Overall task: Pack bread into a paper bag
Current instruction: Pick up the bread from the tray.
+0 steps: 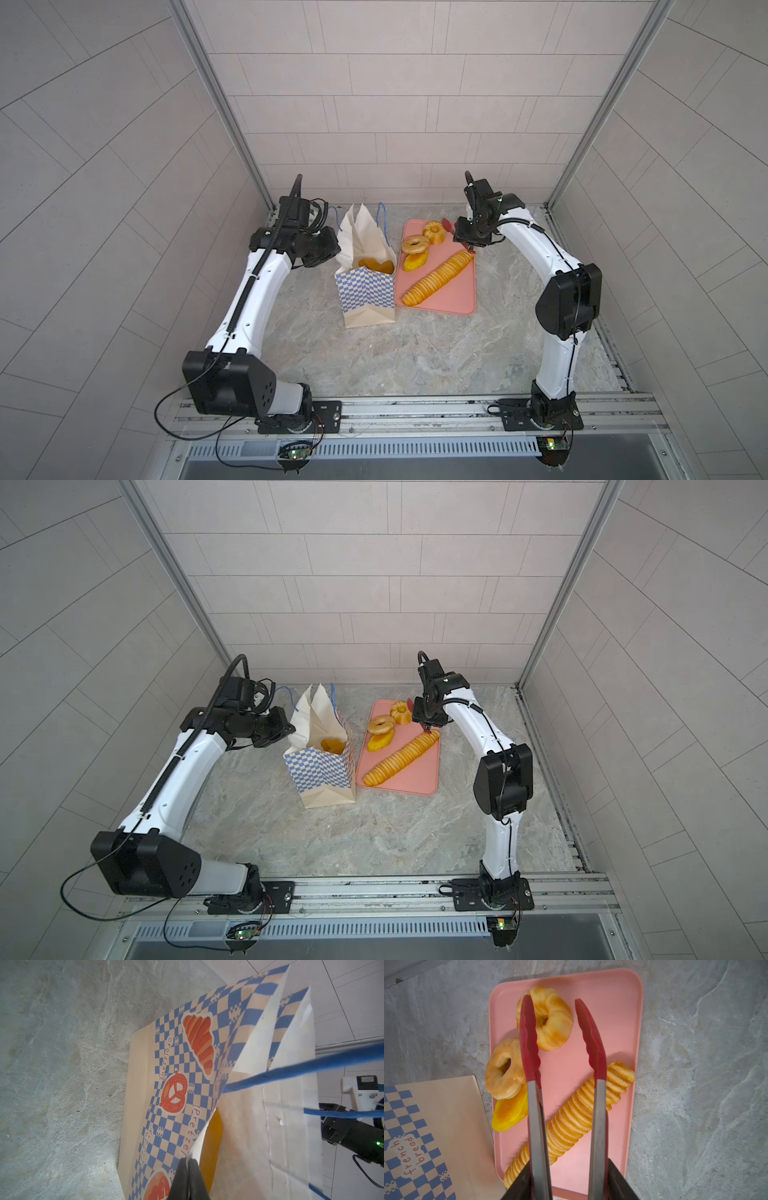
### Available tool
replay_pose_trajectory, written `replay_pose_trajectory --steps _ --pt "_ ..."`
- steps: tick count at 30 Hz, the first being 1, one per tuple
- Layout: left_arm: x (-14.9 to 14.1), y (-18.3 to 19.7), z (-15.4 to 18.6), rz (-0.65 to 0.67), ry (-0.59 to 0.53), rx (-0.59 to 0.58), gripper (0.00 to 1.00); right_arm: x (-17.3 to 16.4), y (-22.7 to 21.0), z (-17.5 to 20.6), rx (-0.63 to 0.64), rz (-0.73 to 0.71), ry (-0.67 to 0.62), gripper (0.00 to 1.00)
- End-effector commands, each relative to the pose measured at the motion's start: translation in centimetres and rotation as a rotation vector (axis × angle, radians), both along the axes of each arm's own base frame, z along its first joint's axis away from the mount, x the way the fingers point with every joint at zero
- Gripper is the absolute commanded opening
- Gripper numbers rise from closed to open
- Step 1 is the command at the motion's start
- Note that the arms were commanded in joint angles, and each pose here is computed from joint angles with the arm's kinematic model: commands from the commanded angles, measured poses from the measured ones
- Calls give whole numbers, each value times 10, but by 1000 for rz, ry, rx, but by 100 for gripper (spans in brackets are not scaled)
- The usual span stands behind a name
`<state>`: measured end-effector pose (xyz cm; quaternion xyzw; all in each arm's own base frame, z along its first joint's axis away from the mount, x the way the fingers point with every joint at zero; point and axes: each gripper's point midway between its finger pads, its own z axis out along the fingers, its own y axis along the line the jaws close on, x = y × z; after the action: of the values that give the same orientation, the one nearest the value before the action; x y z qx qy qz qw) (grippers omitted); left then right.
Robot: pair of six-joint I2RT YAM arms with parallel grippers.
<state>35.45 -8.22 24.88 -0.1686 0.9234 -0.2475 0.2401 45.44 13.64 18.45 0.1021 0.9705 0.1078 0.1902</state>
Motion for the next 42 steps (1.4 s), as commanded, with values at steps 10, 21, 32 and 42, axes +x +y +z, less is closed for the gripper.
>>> replay_pose_trajectory --steps 10,21,32,42 --pt "-4 1 -7 -10 36 24 0 20 12 -19 -11 31 93 50" --pt "-4 2 -6 -4 37 28 0 28 12 -31 -27 26 105 50" --pt "-8 4 -6 -3 43 38 0 32 12 -42 -33 23 117 47" --pt "-8 4 0 3 24 35 0 31 8 -41 -37 5 119 36"
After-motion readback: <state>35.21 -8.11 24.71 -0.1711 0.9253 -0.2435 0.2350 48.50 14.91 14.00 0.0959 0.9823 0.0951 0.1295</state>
